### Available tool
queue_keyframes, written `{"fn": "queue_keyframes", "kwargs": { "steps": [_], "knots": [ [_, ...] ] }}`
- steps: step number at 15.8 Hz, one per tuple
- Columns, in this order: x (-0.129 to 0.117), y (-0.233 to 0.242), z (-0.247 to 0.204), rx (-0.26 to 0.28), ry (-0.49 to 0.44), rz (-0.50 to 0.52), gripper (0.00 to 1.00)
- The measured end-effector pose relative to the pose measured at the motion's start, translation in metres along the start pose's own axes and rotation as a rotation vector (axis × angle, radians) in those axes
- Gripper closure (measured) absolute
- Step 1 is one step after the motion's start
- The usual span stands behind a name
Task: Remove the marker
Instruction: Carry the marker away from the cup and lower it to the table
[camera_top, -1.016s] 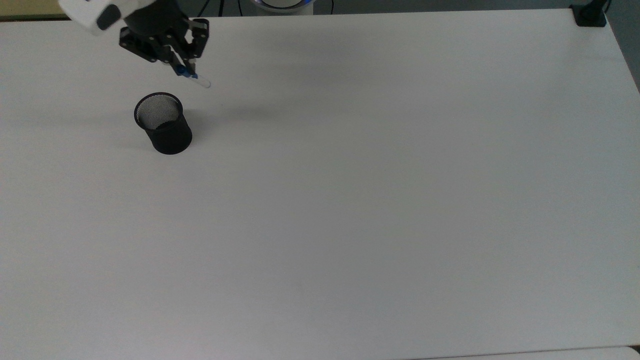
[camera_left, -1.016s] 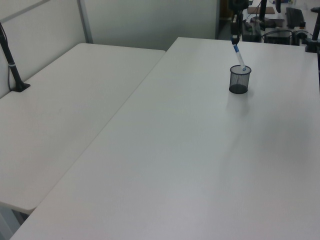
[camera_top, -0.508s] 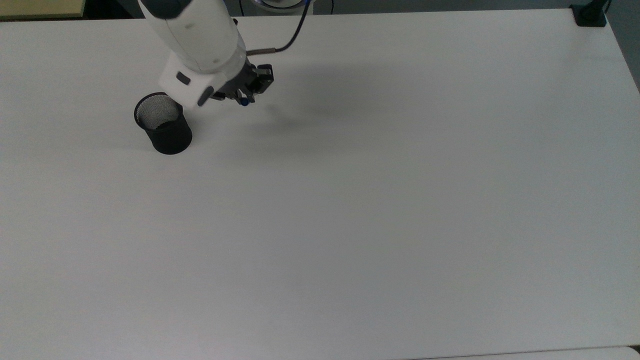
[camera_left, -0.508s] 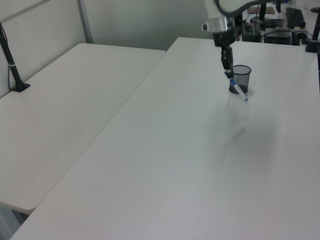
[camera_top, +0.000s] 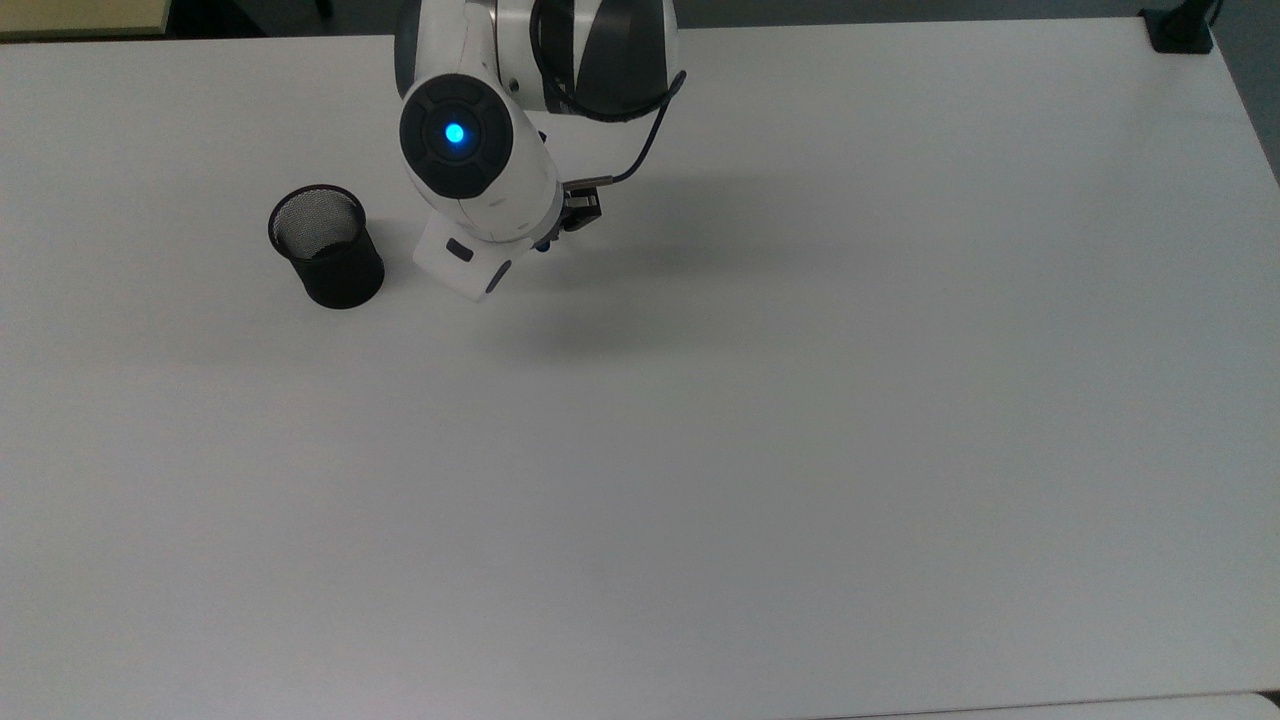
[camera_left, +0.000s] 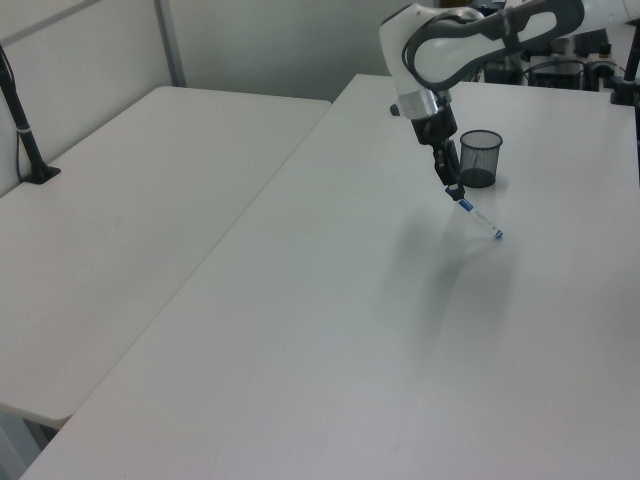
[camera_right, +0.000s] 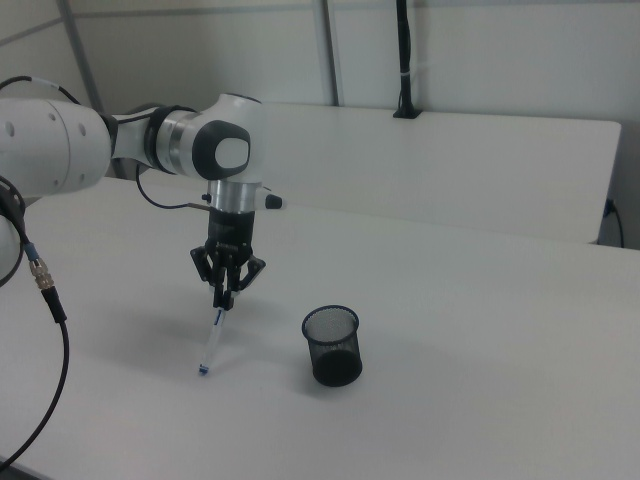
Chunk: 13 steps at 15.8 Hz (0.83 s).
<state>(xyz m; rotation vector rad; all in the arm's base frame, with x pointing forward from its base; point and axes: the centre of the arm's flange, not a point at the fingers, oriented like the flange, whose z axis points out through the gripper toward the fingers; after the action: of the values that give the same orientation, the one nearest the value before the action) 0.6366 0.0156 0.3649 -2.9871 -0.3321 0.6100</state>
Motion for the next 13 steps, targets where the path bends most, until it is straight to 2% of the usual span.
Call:
{"fn": "queue_keyframes", "kwargs": {
  "steps": [2,8,11,13],
  "knots": [
    [0.005,0.001,0.006,-0.003,-0.005,0.007,0.78],
    [0.025,0.006,0.008,-0.031,0.104,0.067,0.76],
    [0.027,0.007,0.005,-0.034,0.118,0.080,0.75],
    [0.026,0.009,-0.006,-0.036,0.142,0.118,0.58]
  ]
}}
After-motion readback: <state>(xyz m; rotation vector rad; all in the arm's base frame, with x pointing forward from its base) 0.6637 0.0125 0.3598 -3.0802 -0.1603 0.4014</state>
